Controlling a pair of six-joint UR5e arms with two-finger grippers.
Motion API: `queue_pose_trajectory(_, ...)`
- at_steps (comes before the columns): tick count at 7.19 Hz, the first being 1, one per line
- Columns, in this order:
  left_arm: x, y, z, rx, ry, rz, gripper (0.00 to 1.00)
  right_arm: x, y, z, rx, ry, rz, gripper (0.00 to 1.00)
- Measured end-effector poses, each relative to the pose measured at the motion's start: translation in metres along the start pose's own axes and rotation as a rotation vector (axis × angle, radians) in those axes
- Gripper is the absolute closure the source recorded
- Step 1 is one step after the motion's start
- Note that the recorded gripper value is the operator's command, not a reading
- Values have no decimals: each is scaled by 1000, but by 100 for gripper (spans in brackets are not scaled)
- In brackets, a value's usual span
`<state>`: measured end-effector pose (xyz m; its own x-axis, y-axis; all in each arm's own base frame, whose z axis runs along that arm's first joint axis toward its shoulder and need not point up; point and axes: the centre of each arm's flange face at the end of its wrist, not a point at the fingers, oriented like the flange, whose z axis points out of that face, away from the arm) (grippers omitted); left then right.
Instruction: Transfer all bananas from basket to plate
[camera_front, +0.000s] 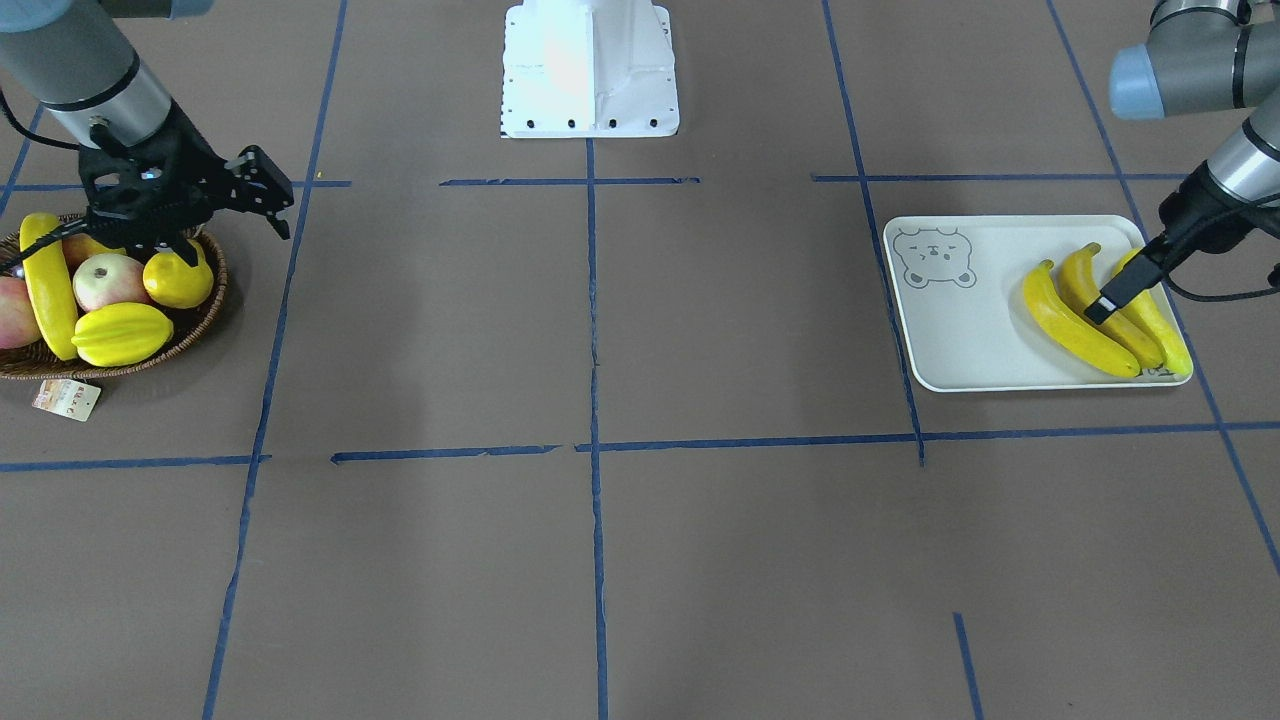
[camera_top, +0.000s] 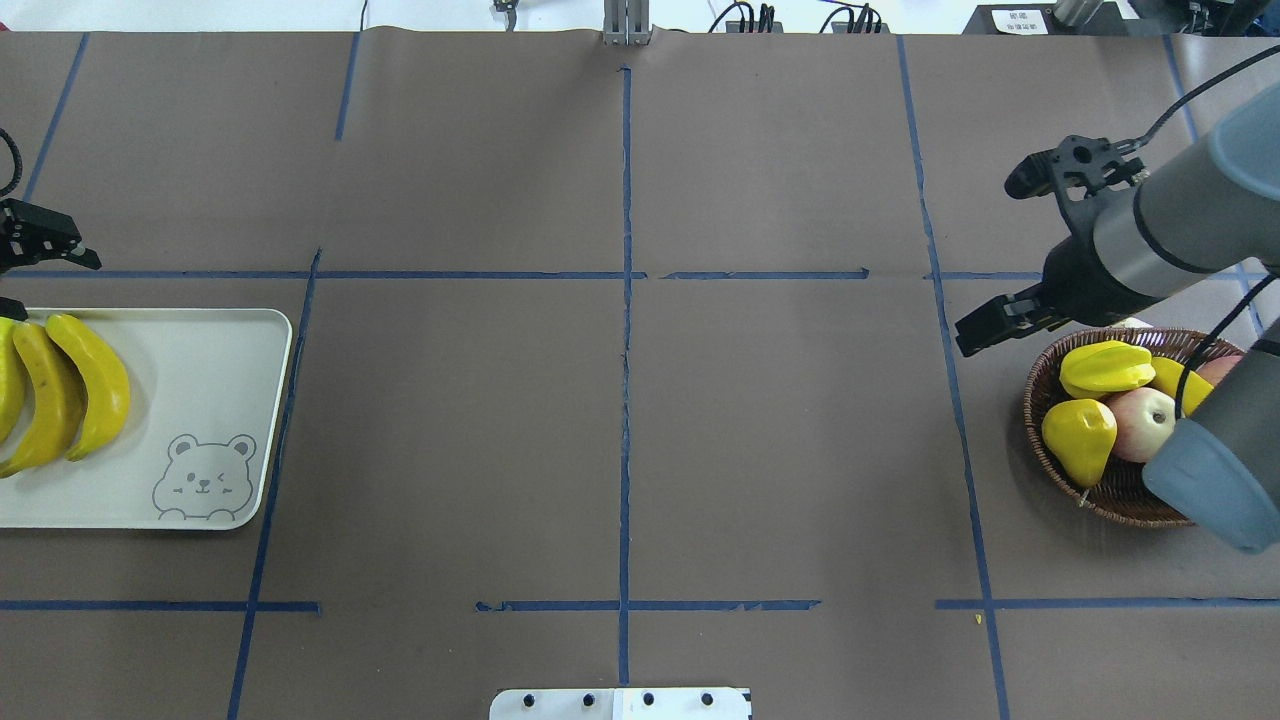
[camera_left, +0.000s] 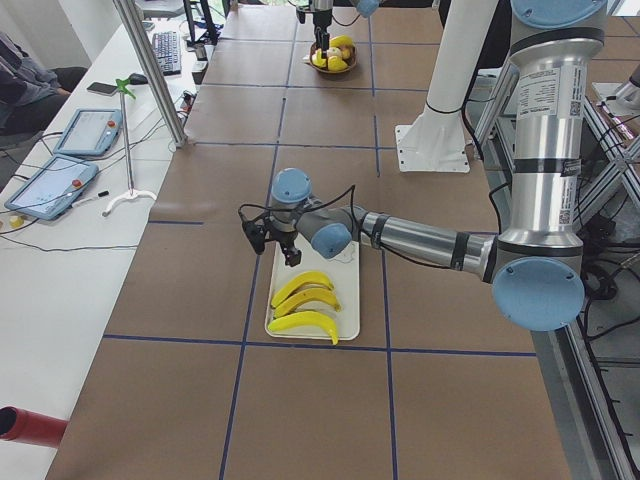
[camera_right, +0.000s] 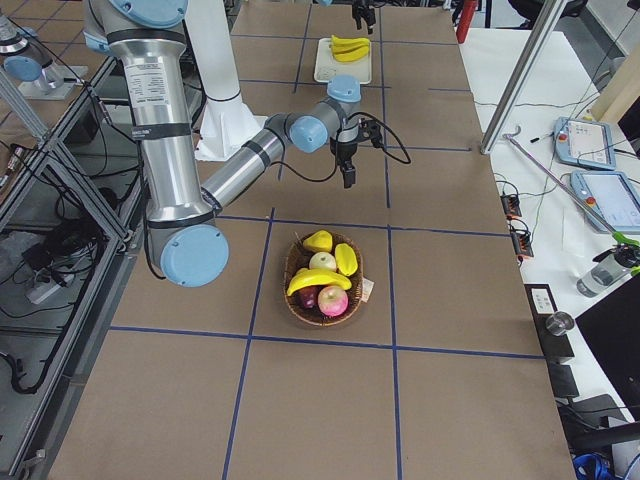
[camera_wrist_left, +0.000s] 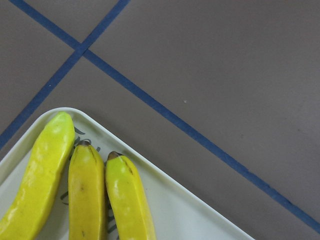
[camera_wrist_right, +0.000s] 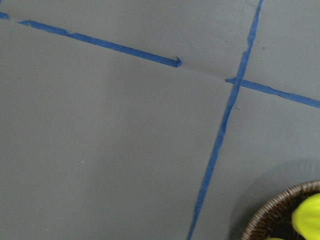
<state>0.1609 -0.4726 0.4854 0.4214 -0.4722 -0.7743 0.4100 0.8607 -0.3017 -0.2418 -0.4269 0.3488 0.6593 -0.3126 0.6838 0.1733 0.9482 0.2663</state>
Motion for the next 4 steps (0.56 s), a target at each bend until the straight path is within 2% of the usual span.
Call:
queue_pose_trajectory(2,39,51,-5,-61,46,150,0,56,43,-6,-16,38,-41,1)
queue_pose_trajectory(4,66,93,11,-120,60,248,0,99,96,1,17,33,-30,1)
